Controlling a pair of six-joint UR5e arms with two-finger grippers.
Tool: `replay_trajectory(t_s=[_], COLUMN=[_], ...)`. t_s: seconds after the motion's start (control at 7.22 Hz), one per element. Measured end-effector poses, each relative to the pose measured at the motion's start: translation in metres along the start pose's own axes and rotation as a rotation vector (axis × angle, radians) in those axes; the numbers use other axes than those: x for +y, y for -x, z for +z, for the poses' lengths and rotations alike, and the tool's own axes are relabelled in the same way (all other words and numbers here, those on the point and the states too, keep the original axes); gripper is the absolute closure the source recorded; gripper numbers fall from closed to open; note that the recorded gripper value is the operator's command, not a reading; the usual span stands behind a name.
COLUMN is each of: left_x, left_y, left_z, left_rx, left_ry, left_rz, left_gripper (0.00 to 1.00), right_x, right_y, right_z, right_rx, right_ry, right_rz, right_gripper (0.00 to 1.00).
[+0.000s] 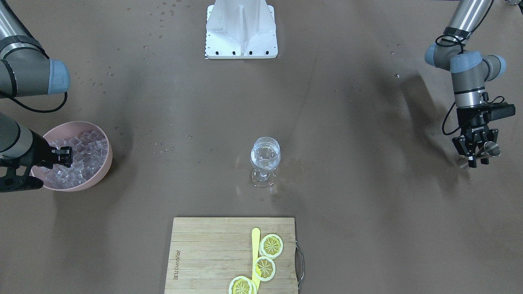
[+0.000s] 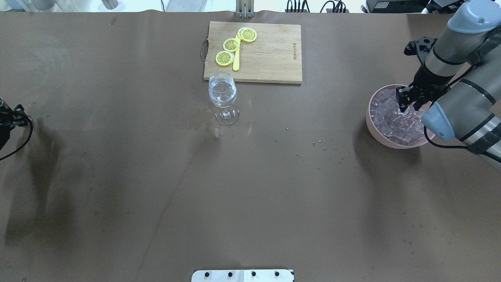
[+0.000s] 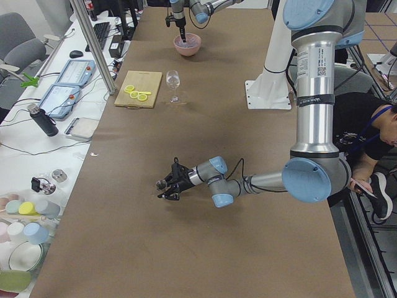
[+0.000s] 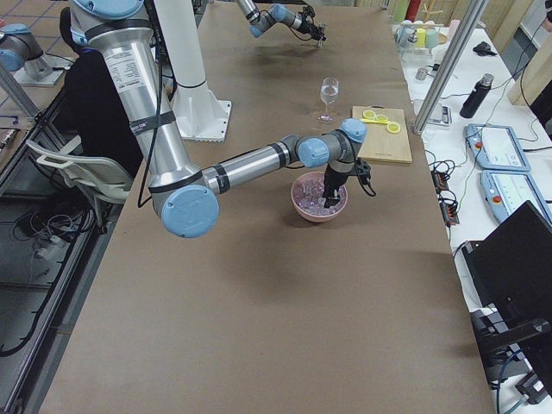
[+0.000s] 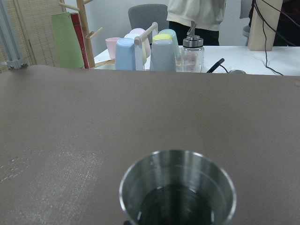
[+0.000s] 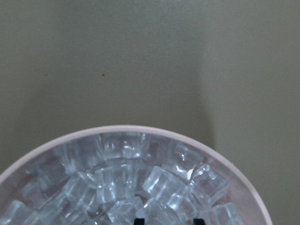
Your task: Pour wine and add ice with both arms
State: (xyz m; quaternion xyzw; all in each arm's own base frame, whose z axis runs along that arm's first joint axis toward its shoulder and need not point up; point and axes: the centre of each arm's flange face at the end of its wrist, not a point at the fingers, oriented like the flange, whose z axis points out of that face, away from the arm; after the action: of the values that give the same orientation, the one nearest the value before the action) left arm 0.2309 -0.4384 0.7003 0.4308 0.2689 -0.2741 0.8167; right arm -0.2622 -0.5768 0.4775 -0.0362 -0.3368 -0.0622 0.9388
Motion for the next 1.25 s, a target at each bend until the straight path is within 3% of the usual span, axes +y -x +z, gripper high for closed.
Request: replay_trajectory(t_s=[0.28,0.55,0.83,1.25], left_x=[-0.004,-0.008,-0.013,-0.023], left_y=[-0.002,-0.002,-0.004,-0.013], left_z=[0.001,0.002,0.001,-0.003], left_rx=[0.002,0.002,0.004,0.021], left_ry=[-0.005,-0.012,-0.019,-0.031], left_rz=[-0.006,-0.012,-0.017,-0.033], left_gripper=[0.68,0.78,0.79,0.78], right_x=[0.000,0.000,0.001,-0.001], right_y=[0.001,0.002,0.003,0.003], right_z=[0.000,0.001,0.005,0.016], right_rx=[-0.003,-0.005,-0.006,-0.015], right_ry=[0.002,0.004,0.006,-0.001], right_rz=[0.004,0.006,0.002,-0.011], right_gripper=[0.41,0.41,0.44,0.74])
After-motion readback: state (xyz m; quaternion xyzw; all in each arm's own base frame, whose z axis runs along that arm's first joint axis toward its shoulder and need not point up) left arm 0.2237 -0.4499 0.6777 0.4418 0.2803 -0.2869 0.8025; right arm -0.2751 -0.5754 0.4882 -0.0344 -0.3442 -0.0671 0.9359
